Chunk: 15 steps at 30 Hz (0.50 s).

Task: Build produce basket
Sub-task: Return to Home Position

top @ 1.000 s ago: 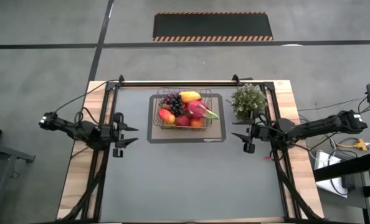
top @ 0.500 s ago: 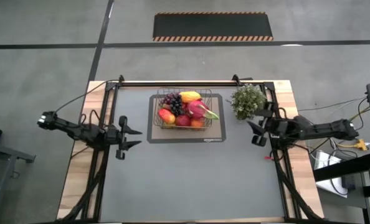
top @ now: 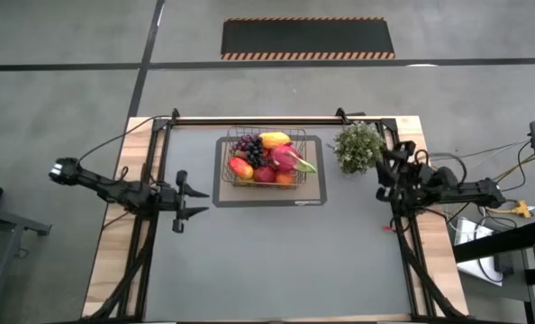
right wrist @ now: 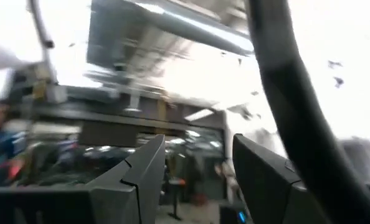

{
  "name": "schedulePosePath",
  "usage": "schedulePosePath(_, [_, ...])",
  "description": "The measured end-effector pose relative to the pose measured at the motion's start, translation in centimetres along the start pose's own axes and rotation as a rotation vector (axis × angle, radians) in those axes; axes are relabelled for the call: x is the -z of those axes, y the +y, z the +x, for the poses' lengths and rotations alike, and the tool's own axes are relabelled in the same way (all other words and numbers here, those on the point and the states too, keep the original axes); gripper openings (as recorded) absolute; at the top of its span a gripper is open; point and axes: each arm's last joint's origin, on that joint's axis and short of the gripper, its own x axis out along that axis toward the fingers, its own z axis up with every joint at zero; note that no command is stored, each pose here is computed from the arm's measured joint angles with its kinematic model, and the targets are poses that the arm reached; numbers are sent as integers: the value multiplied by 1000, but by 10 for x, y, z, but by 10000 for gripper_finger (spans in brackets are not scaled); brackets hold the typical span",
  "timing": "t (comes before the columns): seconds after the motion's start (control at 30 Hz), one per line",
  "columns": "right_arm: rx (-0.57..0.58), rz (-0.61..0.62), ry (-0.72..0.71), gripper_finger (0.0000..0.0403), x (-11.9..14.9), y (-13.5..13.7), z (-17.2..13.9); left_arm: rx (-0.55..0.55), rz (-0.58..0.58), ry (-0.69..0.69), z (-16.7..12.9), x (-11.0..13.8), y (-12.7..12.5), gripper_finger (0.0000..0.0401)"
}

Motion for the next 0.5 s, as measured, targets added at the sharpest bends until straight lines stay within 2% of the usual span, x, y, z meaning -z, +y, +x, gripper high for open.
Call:
schedulePosePath(0.13, [189, 116, 60, 173, 2, -6, -1, 1, 8, 20, 1, 2, -1, 152])
schedulePosePath(0.23, [275, 170, 84, 173, 3, -8, -1, 2, 13, 35, 2, 3, -1, 152])
schedulePosePath(0.33, [301, 49, 118, 173, 4, -8, -1, 3, 18, 48, 3, 5, -1, 152])
schedulePosePath(0.5, [255, -26, 225, 173, 15, -4, -2, 4, 25, 69, 4, 7, -2, 152])
